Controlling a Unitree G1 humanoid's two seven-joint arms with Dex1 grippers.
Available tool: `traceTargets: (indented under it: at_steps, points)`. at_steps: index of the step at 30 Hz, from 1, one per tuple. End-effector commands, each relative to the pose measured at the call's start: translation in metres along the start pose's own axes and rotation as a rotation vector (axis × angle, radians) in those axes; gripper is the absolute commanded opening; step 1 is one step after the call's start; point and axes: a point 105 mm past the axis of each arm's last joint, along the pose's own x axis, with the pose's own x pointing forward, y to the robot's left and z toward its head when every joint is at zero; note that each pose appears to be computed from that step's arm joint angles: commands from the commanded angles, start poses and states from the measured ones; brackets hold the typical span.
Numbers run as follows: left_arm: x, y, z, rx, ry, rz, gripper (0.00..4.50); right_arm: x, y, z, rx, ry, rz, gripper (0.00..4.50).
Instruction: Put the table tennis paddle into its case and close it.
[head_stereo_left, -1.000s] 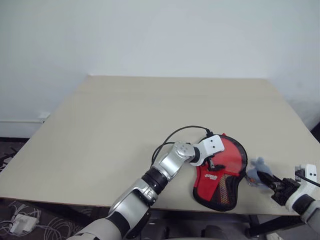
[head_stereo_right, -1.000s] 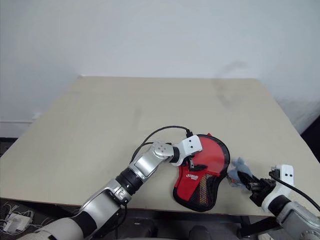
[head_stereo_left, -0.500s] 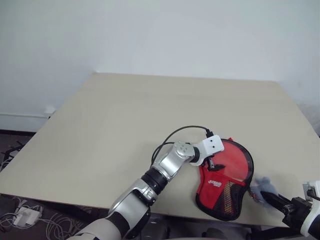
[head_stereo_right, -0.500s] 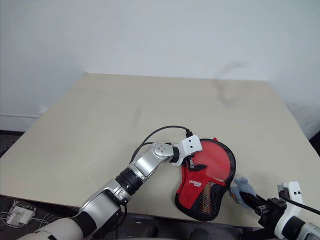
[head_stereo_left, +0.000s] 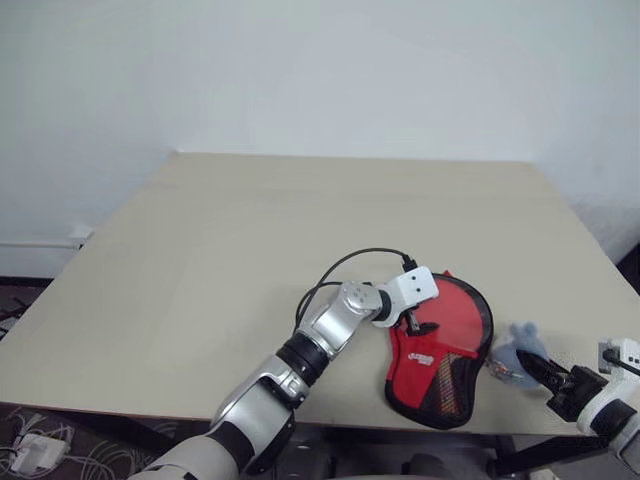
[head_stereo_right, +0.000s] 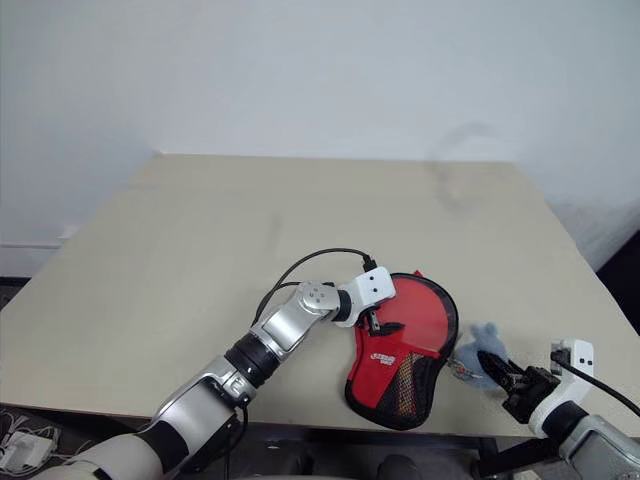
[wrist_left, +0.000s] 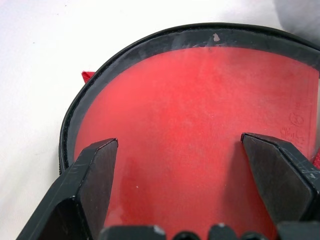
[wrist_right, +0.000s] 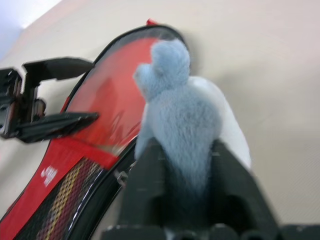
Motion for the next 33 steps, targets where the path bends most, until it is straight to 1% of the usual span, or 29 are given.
traceTargets:
  at_steps: [1,2,3,6,7,10,13,16,19,21,24,26,30,33]
  points:
    - [-0.003,-0.011,-0.066,-0.058,0.231,-0.016,4.21,0.003,-0.005,0.005,-0.006,-0.020,-0.026,2.49]
    - [-0.003,-0.010,-0.066,-0.059,0.232,-0.015,4.21,0.004,-0.006,0.010,-0.009,-0.044,-0.030,2.89]
    - [-0.004,-0.010,-0.066,-0.060,0.232,-0.014,4.21,0.004,-0.007,0.016,-0.021,-0.071,-0.031,3.18]
    - [-0.003,-0.010,-0.066,-0.060,0.233,-0.012,4.21,0.007,-0.008,0.036,-0.078,-0.138,-0.023,3.18]
    - [-0.003,-0.010,-0.066,-0.059,0.233,-0.012,4.21,0.007,-0.009,0.039,-0.091,-0.132,-0.016,3.18]
    - [-0.003,-0.009,-0.066,-0.053,0.233,-0.008,4.21,0.004,-0.009,0.047,-0.128,-0.084,0.045,3.18]
    - [-0.004,-0.007,-0.066,-0.054,0.234,-0.002,4.21,0.001,-0.010,0.051,-0.155,-0.006,0.094,3.18]
    - [-0.003,-0.007,-0.066,-0.056,0.235,0.000,4.21,0.009,-0.014,0.060,-0.161,0.026,0.104,3.18]
    - [-0.003,-0.007,-0.066,-0.058,0.234,0.001,4.21,0.017,-0.013,0.051,-0.140,0.127,0.143,3.18]
    - [-0.002,-0.007,-0.066,-0.058,0.233,0.003,4.21,0.020,-0.011,0.037,-0.133,0.222,0.181,3.18]
    - [-0.002,-0.006,-0.066,-0.057,0.232,0.008,4.21,0.017,-0.001,0.020,-0.111,0.347,0.255,3.18]
    - [-0.003,-0.006,-0.066,-0.060,0.232,0.013,4.21,0.013,0.005,0.013,-0.105,0.403,0.287,3.18]
    - [-0.004,-0.006,-0.068,-0.068,0.233,0.020,4.21,0.013,0.007,0.007,-0.087,0.434,0.290,3.18]
    - [-0.004,-0.006,-0.068,-0.070,0.233,0.023,4.21,0.015,0.008,0.010,-0.088,0.409,0.285,2.58]
